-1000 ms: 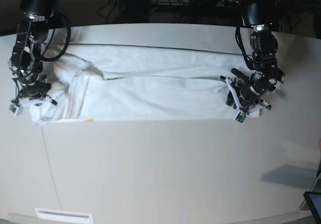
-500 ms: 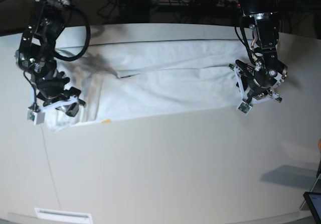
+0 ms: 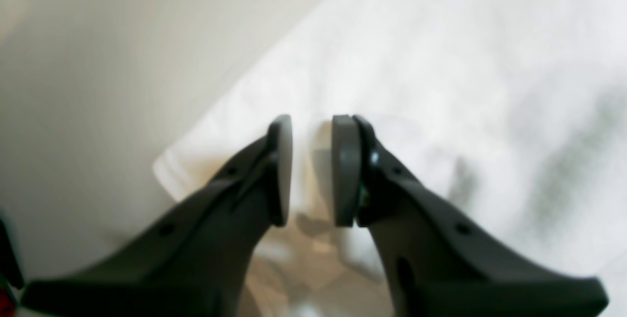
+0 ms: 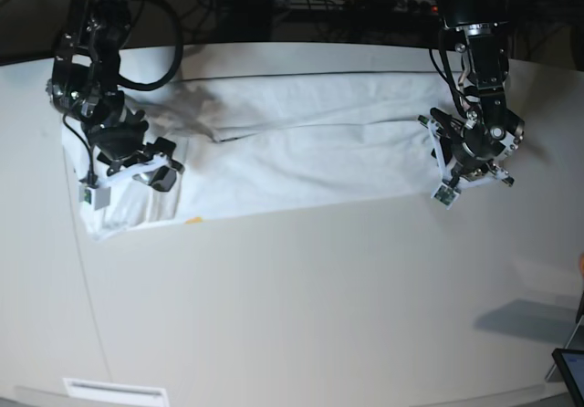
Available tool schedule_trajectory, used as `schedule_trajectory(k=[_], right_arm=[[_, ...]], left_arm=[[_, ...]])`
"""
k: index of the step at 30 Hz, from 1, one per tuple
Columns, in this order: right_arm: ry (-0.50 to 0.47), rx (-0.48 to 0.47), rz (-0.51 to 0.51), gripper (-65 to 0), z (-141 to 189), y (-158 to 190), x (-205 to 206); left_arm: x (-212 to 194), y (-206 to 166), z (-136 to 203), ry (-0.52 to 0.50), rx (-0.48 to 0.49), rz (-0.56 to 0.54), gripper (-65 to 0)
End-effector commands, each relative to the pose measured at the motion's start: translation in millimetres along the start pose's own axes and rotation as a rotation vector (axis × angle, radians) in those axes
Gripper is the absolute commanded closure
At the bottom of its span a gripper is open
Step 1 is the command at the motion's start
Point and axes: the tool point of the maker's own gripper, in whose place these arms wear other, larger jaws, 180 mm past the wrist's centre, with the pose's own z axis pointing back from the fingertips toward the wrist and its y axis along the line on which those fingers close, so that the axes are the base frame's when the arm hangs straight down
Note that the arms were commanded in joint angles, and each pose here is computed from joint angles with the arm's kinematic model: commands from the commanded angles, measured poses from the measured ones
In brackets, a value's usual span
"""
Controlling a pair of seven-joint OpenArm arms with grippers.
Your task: Fold the T-shirt properly
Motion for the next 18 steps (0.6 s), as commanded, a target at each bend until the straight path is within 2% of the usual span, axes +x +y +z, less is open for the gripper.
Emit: schedule_trajectory(k=[1,18], right_arm=[[-0.044,0.018,0.005,-24.5,0.9,4.4,11.1],[-0.052,-0.044,0.004,-25.1,-12.4,-22.9,7.8]], left_arm=[[6.6,11.0,5.2,-0.02,0.027,-0.011,-14.1],[4.6,14.7,6.1,-0.016,0.034,-0.017,-14.1]])
